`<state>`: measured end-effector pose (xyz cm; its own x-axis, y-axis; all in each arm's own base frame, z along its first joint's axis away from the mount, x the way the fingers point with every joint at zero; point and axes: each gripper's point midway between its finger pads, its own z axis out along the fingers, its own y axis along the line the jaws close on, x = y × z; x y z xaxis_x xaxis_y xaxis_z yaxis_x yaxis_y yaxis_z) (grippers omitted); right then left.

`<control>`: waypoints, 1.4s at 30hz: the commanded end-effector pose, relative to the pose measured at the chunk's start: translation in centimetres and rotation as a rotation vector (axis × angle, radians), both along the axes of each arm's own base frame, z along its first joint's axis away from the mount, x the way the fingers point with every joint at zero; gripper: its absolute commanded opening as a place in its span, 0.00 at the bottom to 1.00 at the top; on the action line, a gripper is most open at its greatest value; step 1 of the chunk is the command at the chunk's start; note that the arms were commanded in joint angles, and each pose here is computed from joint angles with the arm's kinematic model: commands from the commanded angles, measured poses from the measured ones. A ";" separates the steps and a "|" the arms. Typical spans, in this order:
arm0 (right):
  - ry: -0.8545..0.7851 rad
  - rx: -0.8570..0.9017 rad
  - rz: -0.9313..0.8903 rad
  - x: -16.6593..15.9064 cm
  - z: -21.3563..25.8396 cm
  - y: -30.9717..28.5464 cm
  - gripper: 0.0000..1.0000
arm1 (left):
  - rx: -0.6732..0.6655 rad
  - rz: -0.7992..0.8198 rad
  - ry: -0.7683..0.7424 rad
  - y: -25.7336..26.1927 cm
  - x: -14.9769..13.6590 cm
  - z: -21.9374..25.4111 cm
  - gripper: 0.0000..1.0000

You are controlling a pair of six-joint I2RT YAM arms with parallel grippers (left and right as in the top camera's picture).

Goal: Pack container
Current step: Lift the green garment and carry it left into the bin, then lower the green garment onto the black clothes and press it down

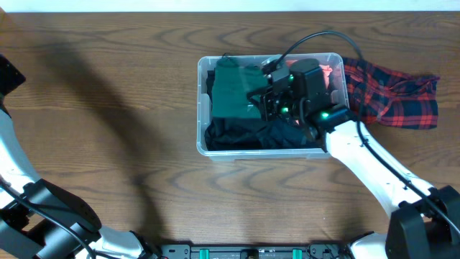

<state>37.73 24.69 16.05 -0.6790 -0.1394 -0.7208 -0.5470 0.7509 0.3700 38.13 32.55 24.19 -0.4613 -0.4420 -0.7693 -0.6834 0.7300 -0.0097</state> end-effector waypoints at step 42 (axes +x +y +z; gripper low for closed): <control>-0.276 -0.304 -0.131 4.0 3.3 -3.8 0.99 | 0.002 0.015 -0.012 0.2 -0.1 0.5 0.98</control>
